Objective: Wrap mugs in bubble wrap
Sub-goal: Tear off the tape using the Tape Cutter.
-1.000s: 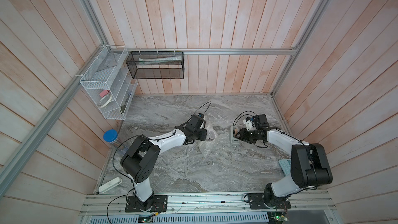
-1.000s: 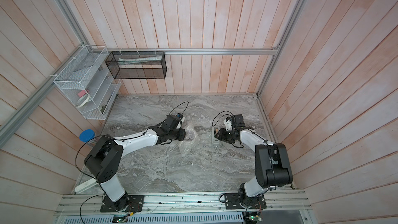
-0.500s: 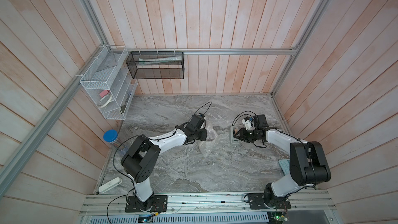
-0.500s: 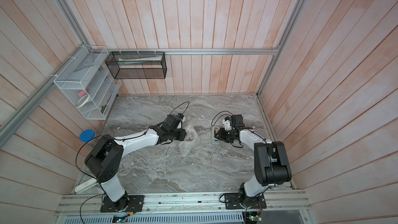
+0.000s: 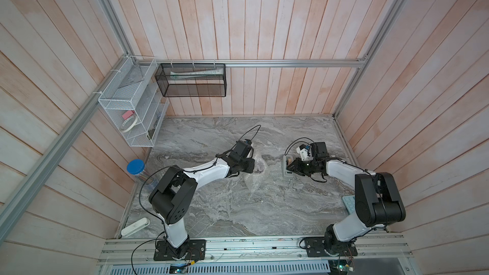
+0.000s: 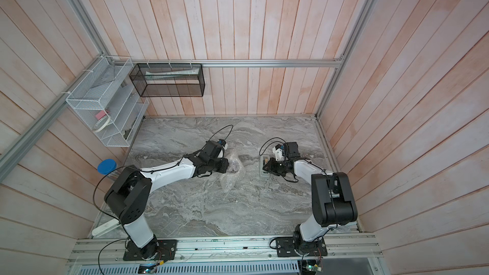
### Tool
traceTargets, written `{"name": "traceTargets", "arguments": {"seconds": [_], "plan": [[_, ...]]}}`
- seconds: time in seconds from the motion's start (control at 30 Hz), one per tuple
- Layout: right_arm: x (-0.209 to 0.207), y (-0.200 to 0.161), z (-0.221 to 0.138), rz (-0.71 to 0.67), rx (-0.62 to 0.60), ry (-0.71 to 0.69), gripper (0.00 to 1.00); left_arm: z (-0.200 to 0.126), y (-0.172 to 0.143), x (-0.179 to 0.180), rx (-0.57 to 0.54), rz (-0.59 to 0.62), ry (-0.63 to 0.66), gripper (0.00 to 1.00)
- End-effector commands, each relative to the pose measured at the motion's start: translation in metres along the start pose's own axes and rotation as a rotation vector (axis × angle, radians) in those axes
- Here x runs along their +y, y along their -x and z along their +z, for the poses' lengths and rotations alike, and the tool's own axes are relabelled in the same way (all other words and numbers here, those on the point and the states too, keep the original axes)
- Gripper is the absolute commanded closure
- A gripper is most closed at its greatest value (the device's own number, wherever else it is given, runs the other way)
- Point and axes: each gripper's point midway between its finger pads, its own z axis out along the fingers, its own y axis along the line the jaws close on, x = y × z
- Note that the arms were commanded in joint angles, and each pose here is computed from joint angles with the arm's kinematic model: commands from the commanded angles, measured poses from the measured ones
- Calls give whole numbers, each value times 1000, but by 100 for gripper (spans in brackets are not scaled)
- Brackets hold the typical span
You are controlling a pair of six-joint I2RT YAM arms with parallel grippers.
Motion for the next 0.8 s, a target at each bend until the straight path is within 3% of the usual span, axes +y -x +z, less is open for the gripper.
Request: {"name": "traceTargets", "arguments": {"seconds": [0.0,0.23,0.63,0.77], "plan": [[-20,-14,2,47,25,-62,77,10,-30,3,112,18,17,79],[-22,-12,-1,56,18,-61,79,9,-30,2,112,19,19,79],[-13,-12,-2,59,9,-5,100,10,-30,1,113,20,21,79],[-5,-7,-6,55,-3,26,100,10,-32,1,116,21,21,79]]}}
